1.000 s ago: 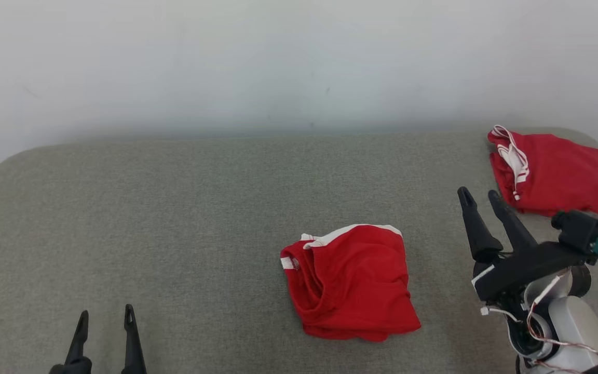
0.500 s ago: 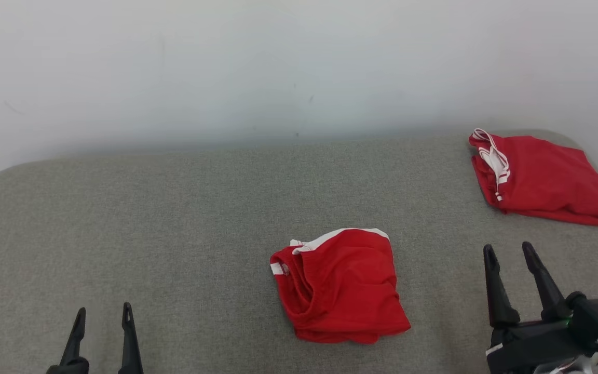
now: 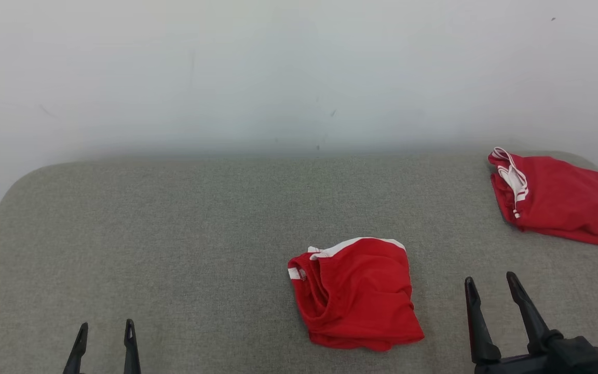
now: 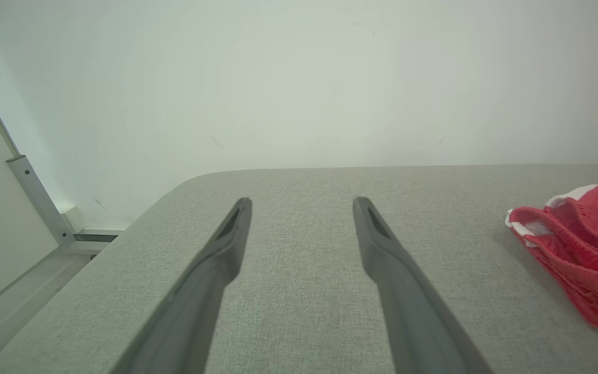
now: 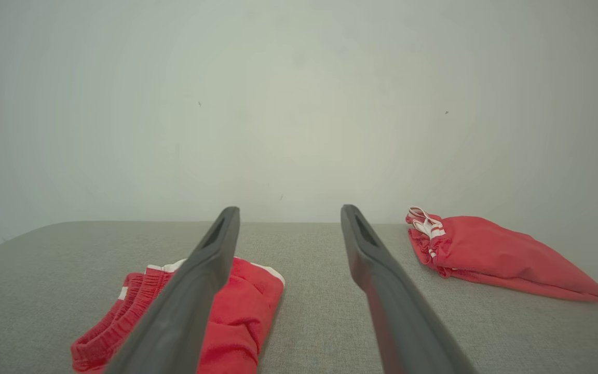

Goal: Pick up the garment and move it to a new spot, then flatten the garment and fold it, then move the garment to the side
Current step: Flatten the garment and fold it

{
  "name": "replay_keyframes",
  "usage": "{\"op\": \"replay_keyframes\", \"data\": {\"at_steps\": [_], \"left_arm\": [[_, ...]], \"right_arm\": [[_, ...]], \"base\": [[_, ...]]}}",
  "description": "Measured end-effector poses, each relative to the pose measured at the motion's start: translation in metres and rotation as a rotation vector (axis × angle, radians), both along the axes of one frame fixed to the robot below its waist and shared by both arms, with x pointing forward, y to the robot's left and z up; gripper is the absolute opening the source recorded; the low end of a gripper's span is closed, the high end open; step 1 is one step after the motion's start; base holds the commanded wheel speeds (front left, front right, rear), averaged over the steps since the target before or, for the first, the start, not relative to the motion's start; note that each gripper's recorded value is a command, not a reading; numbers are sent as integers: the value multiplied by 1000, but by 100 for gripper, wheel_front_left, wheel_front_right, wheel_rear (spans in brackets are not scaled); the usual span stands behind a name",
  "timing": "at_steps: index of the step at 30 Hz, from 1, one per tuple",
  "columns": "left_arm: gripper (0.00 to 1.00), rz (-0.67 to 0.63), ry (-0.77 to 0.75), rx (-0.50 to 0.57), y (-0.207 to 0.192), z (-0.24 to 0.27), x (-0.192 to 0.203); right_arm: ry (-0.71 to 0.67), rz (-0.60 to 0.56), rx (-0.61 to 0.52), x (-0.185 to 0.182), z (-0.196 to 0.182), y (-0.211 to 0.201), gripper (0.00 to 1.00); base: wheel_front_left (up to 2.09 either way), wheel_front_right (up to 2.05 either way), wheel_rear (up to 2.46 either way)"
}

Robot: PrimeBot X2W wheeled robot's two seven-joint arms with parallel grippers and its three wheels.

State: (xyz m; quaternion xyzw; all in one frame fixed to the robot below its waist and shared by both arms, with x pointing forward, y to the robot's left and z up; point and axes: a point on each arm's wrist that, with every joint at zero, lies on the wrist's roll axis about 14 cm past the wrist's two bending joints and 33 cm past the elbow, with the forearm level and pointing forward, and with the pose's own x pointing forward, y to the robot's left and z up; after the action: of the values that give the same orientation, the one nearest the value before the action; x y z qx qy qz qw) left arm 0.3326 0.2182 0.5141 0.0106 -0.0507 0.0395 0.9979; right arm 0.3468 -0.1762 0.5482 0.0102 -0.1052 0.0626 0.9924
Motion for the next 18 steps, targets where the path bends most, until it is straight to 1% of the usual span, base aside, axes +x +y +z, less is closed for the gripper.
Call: {"op": "replay_keyframes", "data": {"at_steps": [5, 18], "left_arm": [[100, -7, 14, 15, 0, -3, -5], [100, -26, 17, 56, -3, 3, -6]], "right_arm": [[14, 14, -31, -4, -6, 8, 100], [42, 27, -37, -7, -15, 16, 100]], "base": [[0, 0, 0], [0, 0, 0]]}}
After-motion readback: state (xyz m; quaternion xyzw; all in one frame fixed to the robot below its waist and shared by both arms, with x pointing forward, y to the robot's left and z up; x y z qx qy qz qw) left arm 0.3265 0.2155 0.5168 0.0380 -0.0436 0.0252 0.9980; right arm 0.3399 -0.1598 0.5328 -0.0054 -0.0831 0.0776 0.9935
